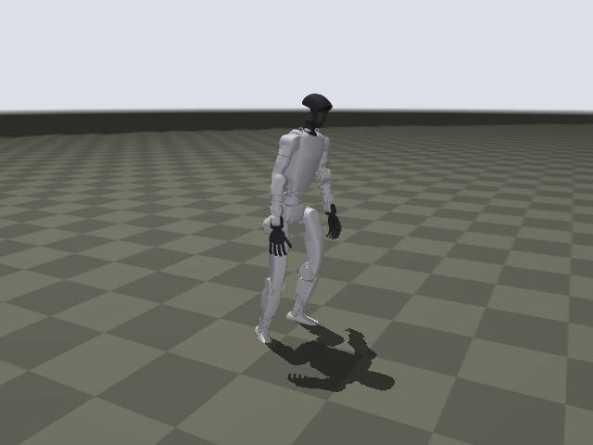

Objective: Walk

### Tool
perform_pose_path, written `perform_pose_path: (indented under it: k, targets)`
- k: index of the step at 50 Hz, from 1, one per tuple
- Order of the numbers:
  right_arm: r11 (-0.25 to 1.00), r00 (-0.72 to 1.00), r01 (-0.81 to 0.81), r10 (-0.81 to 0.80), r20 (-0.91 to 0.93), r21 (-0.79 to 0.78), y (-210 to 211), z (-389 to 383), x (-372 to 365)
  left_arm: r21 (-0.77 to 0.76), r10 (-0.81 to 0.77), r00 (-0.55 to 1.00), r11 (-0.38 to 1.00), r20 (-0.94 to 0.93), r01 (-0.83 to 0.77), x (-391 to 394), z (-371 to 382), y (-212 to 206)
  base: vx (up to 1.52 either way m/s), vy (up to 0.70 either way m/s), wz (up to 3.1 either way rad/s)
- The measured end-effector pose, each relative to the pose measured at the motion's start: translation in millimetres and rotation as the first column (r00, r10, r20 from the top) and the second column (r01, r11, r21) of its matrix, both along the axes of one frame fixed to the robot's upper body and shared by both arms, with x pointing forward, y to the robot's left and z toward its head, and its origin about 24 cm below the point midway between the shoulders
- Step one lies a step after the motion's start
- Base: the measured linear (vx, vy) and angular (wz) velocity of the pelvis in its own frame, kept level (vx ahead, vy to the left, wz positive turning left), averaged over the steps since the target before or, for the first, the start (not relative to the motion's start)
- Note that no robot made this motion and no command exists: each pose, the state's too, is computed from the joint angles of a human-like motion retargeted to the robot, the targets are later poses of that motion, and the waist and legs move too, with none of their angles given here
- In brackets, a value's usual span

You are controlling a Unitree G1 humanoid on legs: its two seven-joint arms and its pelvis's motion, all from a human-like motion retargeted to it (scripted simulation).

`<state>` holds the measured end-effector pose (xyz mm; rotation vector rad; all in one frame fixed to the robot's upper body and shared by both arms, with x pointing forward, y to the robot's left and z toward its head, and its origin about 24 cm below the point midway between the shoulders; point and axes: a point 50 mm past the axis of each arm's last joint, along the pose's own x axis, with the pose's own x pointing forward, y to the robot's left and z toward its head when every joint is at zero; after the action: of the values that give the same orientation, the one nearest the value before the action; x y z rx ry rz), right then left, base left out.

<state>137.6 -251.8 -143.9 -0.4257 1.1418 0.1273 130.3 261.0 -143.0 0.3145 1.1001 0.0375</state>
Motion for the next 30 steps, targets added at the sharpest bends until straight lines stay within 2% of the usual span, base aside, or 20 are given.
perform_pose_path:
  k: [7,17,30]
  targets:
    - [0.999,0.999,0.045,-0.045,0.012,0.021,-1.4,0.0,-1.6,0.008,0.071,0.997,0.997,0.004,-0.071,-7.3,0.7,9.4,0.0,0.12,0.04]
    - [0.978,0.982,0.188,-0.186,-0.03,0.09,-4.0,-5.7,-21.5,0.054,0.141,0.989,0.989,-0.041,-0.139,-29.5,1.2,29.2,0.01,0.12,0.26]
    - [0.967,0.968,0.247,-0.243,-0.07,0.068,-4.6,-11.5,-42.8,0.127,0.134,0.985,0.985,-0.111,-0.119,-51.3,0.3,40.6,0.02,0.06,0.07]
